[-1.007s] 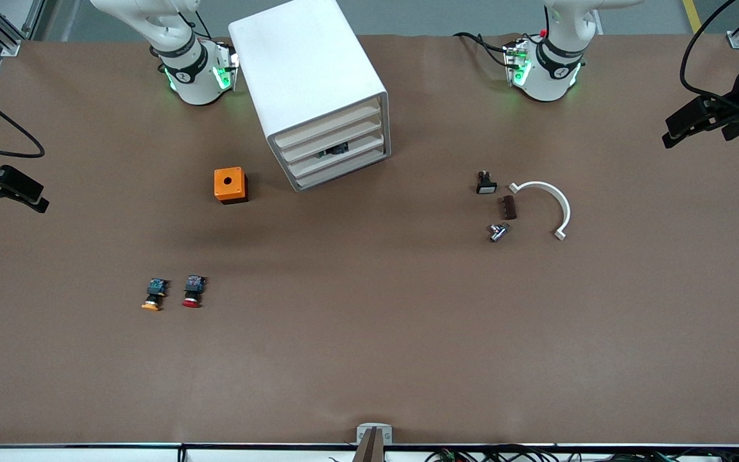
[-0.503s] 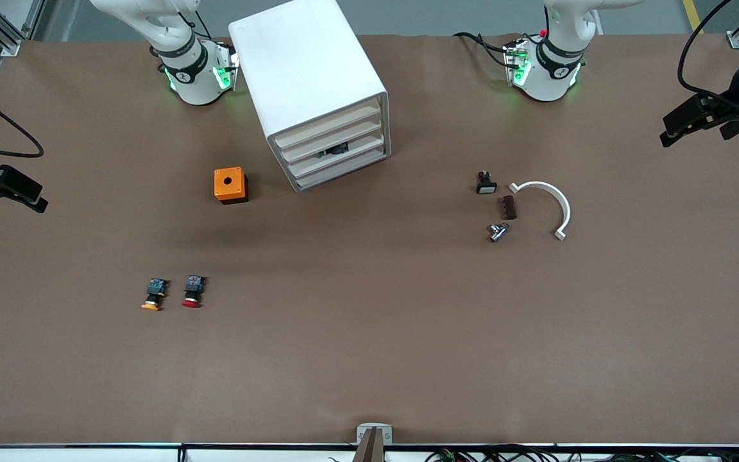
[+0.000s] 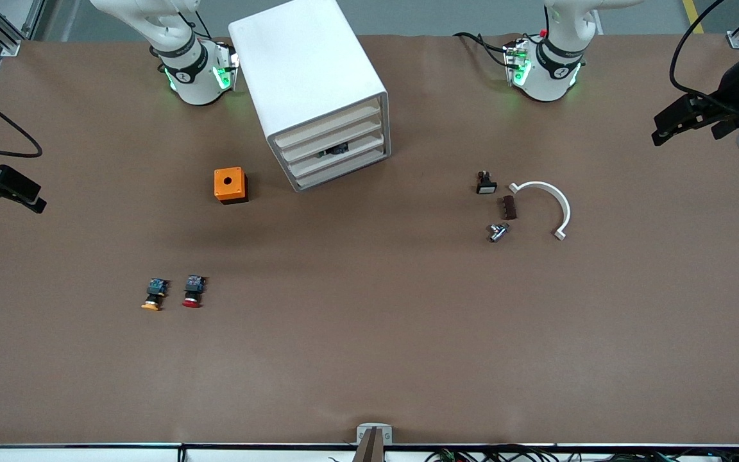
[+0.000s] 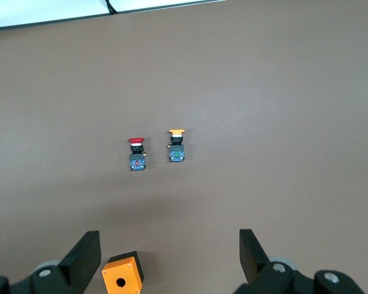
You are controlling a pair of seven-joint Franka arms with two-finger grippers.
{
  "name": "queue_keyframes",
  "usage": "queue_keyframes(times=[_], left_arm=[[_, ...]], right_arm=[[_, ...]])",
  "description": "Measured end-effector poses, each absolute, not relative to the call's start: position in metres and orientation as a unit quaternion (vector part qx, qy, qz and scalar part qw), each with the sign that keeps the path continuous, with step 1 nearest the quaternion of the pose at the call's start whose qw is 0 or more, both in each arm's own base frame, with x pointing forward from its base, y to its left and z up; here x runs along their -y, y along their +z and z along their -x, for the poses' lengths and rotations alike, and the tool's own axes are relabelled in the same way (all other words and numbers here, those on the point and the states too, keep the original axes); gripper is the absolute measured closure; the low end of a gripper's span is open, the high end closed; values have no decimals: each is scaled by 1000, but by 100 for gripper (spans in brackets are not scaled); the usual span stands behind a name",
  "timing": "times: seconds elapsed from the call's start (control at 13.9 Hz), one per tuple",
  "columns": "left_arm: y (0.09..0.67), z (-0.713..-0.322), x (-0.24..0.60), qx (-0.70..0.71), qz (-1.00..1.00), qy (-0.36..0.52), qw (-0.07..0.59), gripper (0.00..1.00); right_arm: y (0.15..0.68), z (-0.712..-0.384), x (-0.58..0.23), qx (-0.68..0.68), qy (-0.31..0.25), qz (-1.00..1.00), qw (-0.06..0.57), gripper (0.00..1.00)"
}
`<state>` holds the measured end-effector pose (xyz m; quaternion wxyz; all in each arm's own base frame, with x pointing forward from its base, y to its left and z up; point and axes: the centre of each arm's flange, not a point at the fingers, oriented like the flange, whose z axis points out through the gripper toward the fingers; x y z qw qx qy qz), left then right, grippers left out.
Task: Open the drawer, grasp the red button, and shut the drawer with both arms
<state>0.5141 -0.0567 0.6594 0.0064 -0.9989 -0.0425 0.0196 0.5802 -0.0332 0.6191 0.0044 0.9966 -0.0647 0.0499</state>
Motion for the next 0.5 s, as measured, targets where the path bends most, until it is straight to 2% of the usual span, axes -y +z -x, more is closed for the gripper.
queue_keyframes(times=[0.5], left_arm=[[657, -507, 61, 39, 999, 12, 8, 0]], right_arm=[[618, -579, 33, 64, 46, -997, 5, 0]])
